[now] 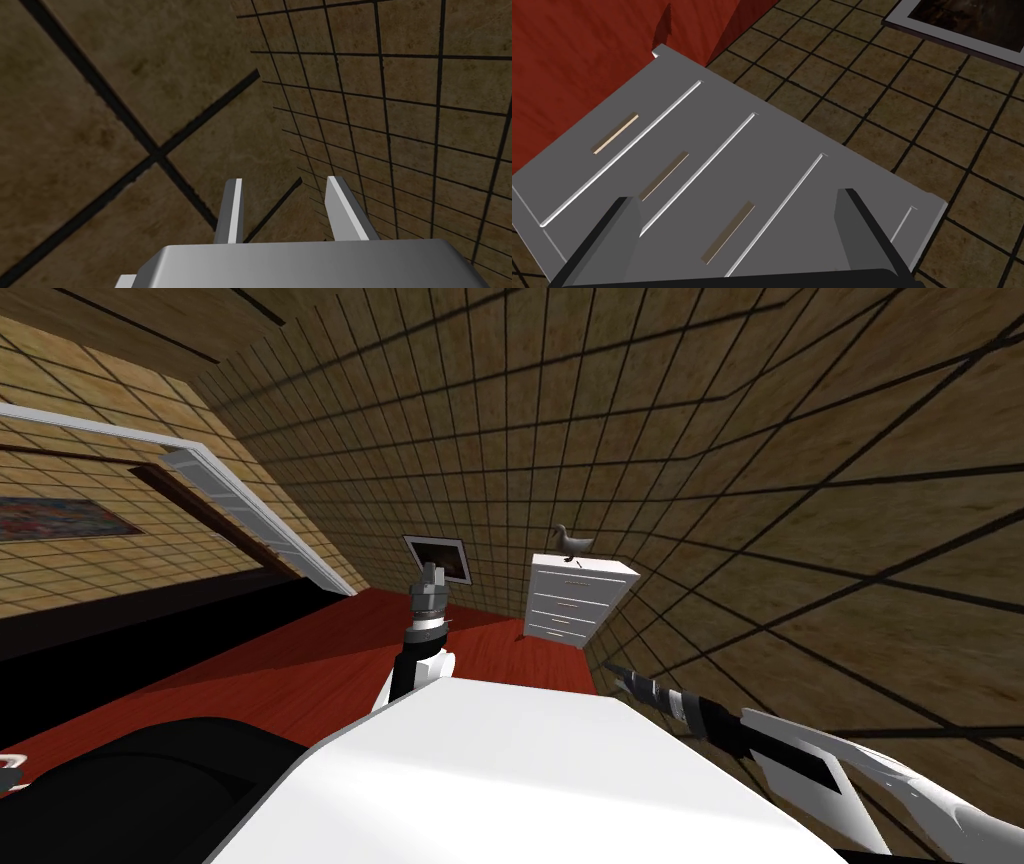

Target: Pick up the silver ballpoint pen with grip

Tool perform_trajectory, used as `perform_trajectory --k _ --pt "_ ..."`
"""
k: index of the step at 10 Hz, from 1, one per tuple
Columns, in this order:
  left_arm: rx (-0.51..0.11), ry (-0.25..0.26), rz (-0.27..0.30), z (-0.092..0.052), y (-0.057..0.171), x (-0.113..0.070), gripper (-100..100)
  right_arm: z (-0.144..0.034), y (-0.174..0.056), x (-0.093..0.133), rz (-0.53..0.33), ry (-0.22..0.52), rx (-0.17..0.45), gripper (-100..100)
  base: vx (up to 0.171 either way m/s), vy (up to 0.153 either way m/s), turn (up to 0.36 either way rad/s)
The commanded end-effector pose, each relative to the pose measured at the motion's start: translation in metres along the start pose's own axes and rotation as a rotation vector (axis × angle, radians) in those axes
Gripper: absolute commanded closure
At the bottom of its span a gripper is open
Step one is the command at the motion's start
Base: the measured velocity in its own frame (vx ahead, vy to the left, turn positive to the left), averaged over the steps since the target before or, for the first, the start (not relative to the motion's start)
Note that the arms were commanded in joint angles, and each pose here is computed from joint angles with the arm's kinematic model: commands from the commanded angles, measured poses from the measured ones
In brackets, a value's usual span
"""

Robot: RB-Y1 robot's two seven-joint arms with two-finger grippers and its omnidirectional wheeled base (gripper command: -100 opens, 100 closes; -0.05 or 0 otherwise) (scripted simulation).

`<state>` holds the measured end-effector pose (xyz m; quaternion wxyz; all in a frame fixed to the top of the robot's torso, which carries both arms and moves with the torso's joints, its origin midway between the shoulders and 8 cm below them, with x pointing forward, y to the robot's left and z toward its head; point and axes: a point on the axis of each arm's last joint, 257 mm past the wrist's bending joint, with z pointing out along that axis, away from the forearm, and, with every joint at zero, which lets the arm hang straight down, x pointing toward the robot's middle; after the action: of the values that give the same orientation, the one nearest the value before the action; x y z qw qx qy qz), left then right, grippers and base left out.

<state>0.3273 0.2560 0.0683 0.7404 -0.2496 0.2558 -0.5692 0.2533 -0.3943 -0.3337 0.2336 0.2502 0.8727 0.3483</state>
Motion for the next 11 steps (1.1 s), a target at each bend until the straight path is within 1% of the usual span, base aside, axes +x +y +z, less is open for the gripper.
perform_trajectory --k 1,2,3,5,6,7,8,9,10,11 --pt "0.000 0.000 0.000 0.000 0.000 0.000 0 -0.014 -0.010 -0.010 -0.011 0.000 0.044 -100 0.046 0.024 0.078" --pt "0.000 0.000 0.000 0.000 0.000 0.000 0 -0.018 -0.011 -0.013 -0.022 0.001 0.055 -100 0.020 0.010 -0.012" --pt "0.000 0.000 0.000 0.000 0.000 0.000 0 -0.030 -0.025 -0.023 -0.010 -0.007 0.103 -100 0.039 0.025 0.119" --pt "0.000 0.000 0.000 0.000 0.000 0.000 0 -0.041 -0.027 -0.033 -0.041 -0.005 0.134 -100 0.043 0.018 0.042" --pt "0.000 0.000 0.000 0.000 0.000 0.000 0 -0.055 -0.038 -0.044 -0.033 -0.016 0.181 -100 0.062 0.010 0.115" --pt "0.000 0.000 0.000 0.000 0.000 0.000 0 -0.061 -0.039 -0.050 -0.052 -0.016 0.200 -100 0.065 0.017 0.098" --pt "0.000 0.000 0.000 0.000 0.000 0.000 0 -0.076 -0.048 -0.062 -0.046 -0.028 0.246 -100 0.086 0.019 0.137" --pt "0.000 0.000 0.000 0.000 0.000 0.000 0 -0.086 -0.048 -0.072 -0.073 -0.029 0.272 -100 0.090 0.008 0.090" --pt "0.000 0.000 0.000 0.000 0.000 0.000 0 -0.089 -0.048 -0.075 -0.081 -0.030 0.281 -100 0.045 0.009 0.001" --pt "0.000 0.000 0.000 0.000 0.000 0.000 0 -0.106 -0.054 -0.088 -0.080 -0.045 0.328 -100 0.074 0.016 0.132"
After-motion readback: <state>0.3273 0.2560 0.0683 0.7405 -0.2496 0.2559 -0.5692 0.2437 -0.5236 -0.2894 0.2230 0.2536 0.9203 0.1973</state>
